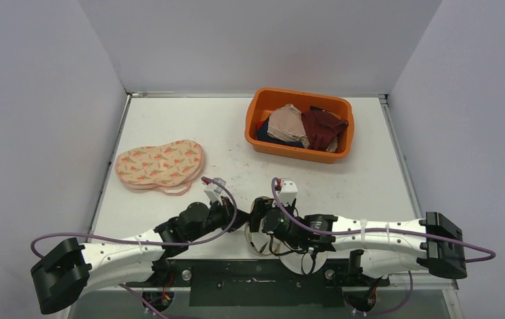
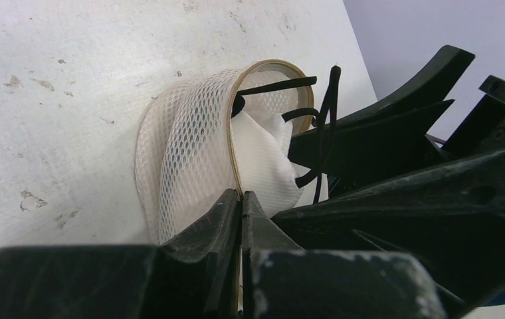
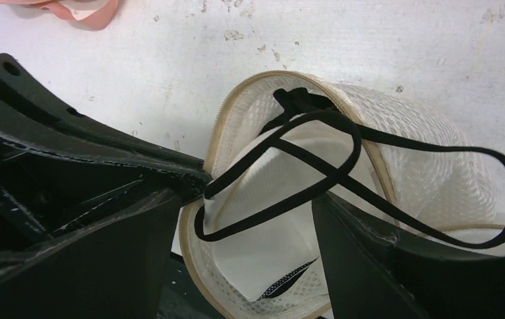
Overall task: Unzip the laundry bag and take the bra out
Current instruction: Pick up the bra from the laundry bag.
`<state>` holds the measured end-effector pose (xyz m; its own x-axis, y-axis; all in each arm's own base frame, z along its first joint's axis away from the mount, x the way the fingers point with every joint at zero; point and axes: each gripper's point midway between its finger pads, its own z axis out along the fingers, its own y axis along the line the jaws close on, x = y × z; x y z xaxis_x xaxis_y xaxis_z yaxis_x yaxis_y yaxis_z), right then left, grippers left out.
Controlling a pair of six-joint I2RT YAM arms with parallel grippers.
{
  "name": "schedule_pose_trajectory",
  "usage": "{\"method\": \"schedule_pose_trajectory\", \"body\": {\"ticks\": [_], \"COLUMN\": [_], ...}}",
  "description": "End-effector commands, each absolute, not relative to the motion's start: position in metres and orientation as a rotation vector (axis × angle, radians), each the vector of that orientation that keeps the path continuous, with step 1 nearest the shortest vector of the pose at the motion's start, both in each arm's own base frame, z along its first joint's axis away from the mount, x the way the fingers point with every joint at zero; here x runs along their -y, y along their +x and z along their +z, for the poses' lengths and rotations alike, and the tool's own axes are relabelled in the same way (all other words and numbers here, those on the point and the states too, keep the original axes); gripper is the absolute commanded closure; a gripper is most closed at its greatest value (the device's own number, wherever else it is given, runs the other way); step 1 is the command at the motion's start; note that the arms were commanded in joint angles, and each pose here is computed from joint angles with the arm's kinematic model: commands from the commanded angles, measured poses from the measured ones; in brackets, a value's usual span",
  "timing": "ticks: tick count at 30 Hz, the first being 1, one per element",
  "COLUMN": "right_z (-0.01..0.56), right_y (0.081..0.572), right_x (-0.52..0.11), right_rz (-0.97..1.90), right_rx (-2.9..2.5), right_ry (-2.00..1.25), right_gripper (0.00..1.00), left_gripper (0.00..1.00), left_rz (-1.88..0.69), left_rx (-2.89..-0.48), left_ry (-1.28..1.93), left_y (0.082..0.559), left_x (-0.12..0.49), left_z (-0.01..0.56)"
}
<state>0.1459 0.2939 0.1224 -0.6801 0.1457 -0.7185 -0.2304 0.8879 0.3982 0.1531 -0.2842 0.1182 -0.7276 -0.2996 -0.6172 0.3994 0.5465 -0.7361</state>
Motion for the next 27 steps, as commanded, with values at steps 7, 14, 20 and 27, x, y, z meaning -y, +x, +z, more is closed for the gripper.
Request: {"method": "schedule_pose_trajectory", "body": {"ticks": [7,14,20,27], "right_z": [0.091,0.091,0.089,0.081], "right_y": [0.150,0.154,0.153,0.155], "right_x": [-0.279,-0.286,-0.299,-0.300], "right_rz": [0.555,0.590,0.612,0.604], "right_rx": [-2.271,-2.269,-2.280,-2.290], "right_ry": [0.042,0.059,0.035,0.021], "right_gripper": [0.39,0.30,0.35,0.66], "left_gripper": [1.00,1.00,1.00,1.00], "left_rz": [-1.270,-1.264,-1.258,-1.260], "left_rx": [-1.976,-1.980,-1.984,-1.982], "left_ry": [0.063,0.069,0.070,0.072], "left_y": [0.150,0.147,0.147,0.145], "left_x": [0.290,0.290,0.292,0.291], "left_z": [0.135,0.134,0.133,0.133]}}
